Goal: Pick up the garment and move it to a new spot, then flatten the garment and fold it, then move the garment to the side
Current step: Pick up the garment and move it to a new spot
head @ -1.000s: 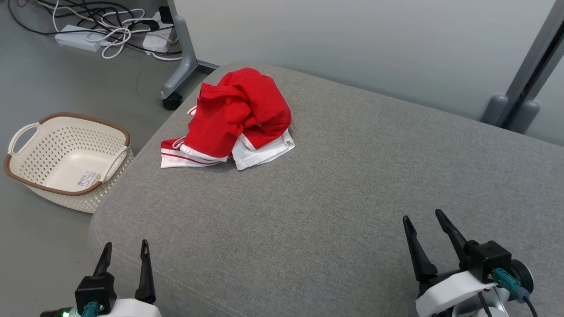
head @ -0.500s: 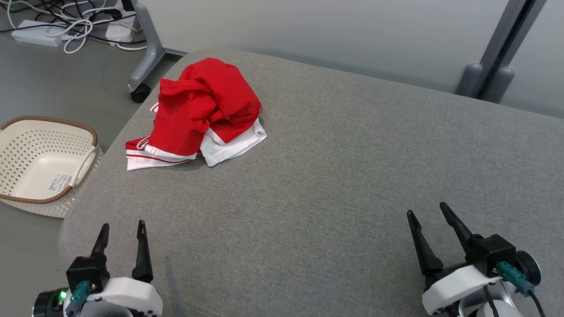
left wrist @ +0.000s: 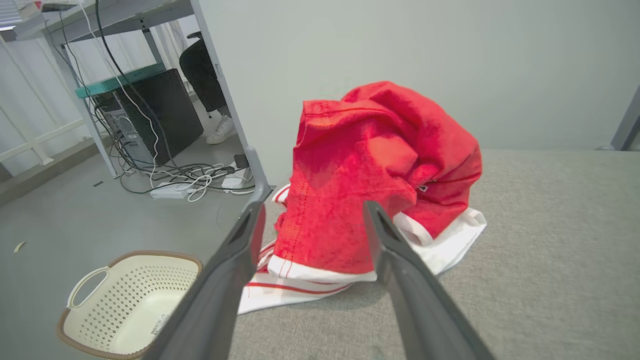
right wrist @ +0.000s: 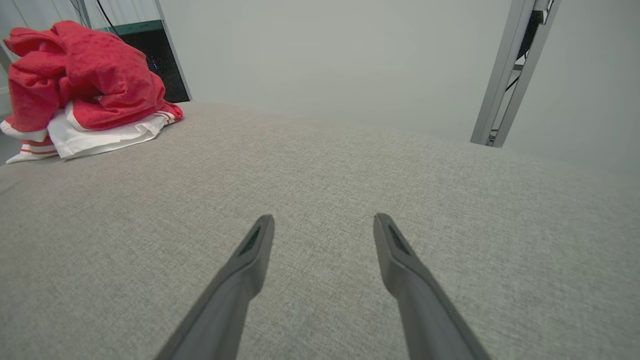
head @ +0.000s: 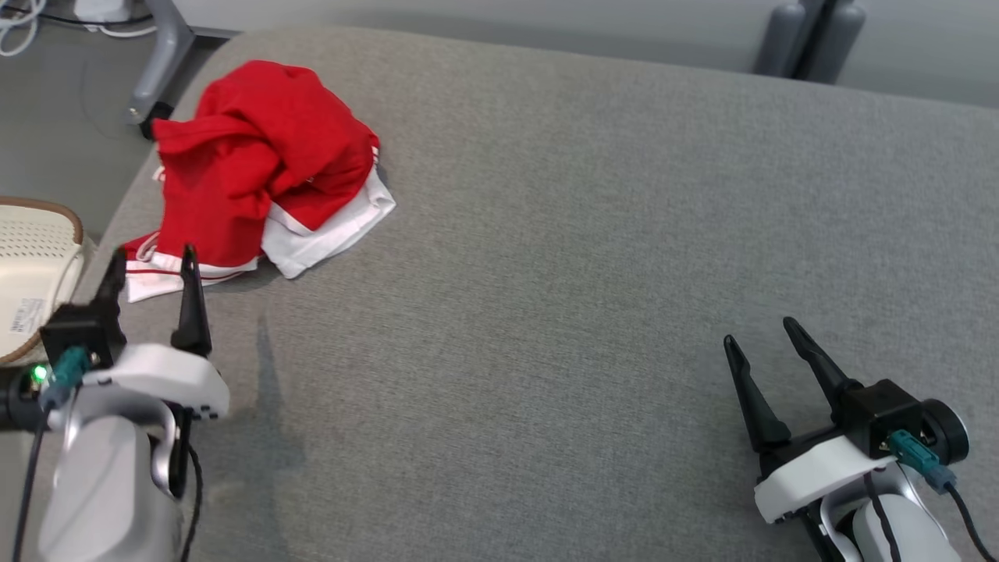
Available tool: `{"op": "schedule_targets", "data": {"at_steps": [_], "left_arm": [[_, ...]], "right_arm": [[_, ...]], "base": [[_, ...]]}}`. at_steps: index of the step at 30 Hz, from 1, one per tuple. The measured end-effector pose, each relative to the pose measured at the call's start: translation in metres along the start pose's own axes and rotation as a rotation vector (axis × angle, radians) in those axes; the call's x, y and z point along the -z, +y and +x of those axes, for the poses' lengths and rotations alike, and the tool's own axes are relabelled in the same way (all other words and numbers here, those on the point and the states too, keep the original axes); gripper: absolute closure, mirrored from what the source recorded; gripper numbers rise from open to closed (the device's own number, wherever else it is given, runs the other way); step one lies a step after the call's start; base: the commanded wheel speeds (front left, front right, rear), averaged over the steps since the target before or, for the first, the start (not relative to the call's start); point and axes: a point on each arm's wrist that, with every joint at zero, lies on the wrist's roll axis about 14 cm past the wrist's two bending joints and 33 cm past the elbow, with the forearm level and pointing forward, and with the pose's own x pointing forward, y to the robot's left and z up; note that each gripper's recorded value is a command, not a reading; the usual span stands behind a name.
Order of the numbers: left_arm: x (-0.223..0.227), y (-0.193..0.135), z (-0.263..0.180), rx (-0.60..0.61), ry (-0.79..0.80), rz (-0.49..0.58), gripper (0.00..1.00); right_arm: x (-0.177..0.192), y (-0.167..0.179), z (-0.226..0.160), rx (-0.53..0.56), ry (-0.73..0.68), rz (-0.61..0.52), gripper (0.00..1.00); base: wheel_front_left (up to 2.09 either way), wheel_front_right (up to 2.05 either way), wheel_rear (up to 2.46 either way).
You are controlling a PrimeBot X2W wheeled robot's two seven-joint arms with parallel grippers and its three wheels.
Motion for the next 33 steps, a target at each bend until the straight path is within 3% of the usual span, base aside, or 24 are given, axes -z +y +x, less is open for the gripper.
{"op": "schedule_targets", "data": {"at_steps": [12, 21, 22, 23, 24, 28, 33], "left_arm": [[0.029, -0.040, 0.055, 0.129, 0.122, 0.110, 0.00], [0.048, -0.052, 0.075, 0.118, 0.186, 0.125, 0.00], [0.051, -0.052, 0.076, 0.114, 0.199, 0.116, 0.13], [0.055, -0.053, 0.077, 0.110, 0.211, 0.110, 0.62], [0.057, -0.053, 0.077, 0.110, 0.221, 0.110, 1.00], [0.049, -0.055, 0.087, 0.103, 0.201, 0.106, 1.00], [-0.004, -0.057, 0.101, 0.097, 0.036, 0.097, 1.00]], "right_arm": [[0.024, -0.030, 0.000, 0.064, 0.046, 0.021, 0.00], [0.032, -0.044, -0.002, 0.101, 0.059, 0.034, 0.00], [0.031, -0.045, -0.002, 0.103, 0.058, 0.036, 0.00], [0.031, -0.045, -0.002, 0.106, 0.058, 0.037, 0.00], [0.031, -0.046, -0.002, 0.109, 0.058, 0.038, 0.00], [0.032, -0.050, -0.006, 0.129, 0.060, 0.047, 0.00], [0.025, -0.055, -0.013, 0.158, 0.047, 0.054, 0.00]], "base": [[0.00, 0.00, 0.00], [0.00, 0.00, 0.00], [0.00, 0.00, 0.00], [0.00, 0.00, 0.00], [0.00, 0.00, 0.00], [0.00, 0.00, 0.00], [0.00, 0.00, 0.00]]}}
